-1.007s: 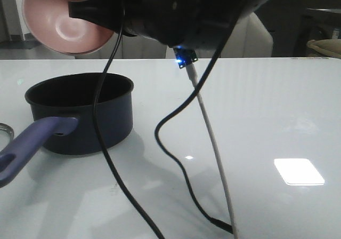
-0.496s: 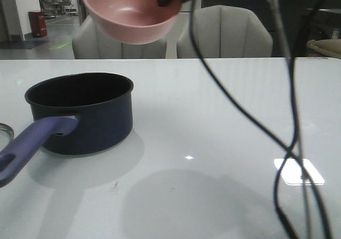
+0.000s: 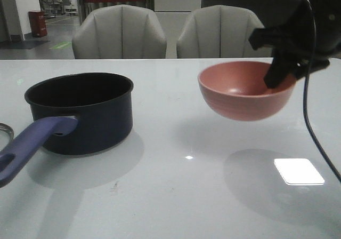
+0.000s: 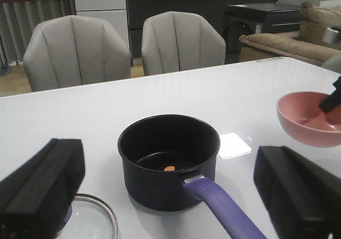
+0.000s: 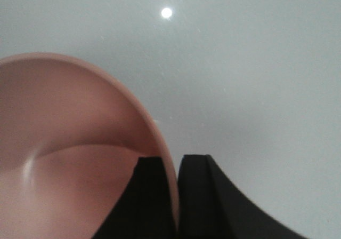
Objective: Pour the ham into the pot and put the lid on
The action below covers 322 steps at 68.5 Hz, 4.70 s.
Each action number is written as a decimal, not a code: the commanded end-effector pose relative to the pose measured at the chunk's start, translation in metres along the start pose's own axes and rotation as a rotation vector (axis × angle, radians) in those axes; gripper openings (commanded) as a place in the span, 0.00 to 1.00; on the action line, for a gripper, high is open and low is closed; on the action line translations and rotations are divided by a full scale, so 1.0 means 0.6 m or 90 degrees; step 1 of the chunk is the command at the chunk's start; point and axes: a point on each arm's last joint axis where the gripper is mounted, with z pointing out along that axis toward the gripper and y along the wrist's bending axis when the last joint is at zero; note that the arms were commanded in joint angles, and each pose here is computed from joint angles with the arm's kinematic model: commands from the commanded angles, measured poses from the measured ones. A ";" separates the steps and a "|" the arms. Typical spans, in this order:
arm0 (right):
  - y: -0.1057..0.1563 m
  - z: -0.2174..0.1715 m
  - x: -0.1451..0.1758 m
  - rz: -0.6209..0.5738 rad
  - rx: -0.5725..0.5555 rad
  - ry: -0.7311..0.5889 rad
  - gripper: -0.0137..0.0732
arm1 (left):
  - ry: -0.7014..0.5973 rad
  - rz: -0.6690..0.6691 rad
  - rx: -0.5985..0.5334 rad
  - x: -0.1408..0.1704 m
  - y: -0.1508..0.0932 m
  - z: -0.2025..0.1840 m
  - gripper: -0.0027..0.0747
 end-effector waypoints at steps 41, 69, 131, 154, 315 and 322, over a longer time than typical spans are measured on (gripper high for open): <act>-0.031 0.049 0.011 0.071 0.018 -0.011 0.69 | -0.056 -0.008 -0.003 -0.023 0.001 -0.002 0.93; -0.007 -0.098 -0.014 -0.038 0.031 -0.138 0.77 | -0.056 -0.008 -0.003 -0.023 0.001 -0.002 0.93; 0.007 -0.337 0.299 -0.106 -0.028 -0.595 0.77 | -0.061 -0.008 -0.004 -0.025 0.001 -0.002 0.93; 0.000 -0.319 0.333 -0.106 -0.031 -0.590 0.39 | -0.057 -0.008 -0.004 -0.022 0.001 -0.001 0.93; 0.000 -0.319 0.333 -0.105 -0.032 -0.588 0.35 | 0.767 -0.305 -0.224 0.083 0.303 0.457 0.93; 0.000 -0.319 0.333 -0.105 -0.032 -0.588 0.35 | 0.776 -0.292 -0.211 0.093 0.299 0.464 0.93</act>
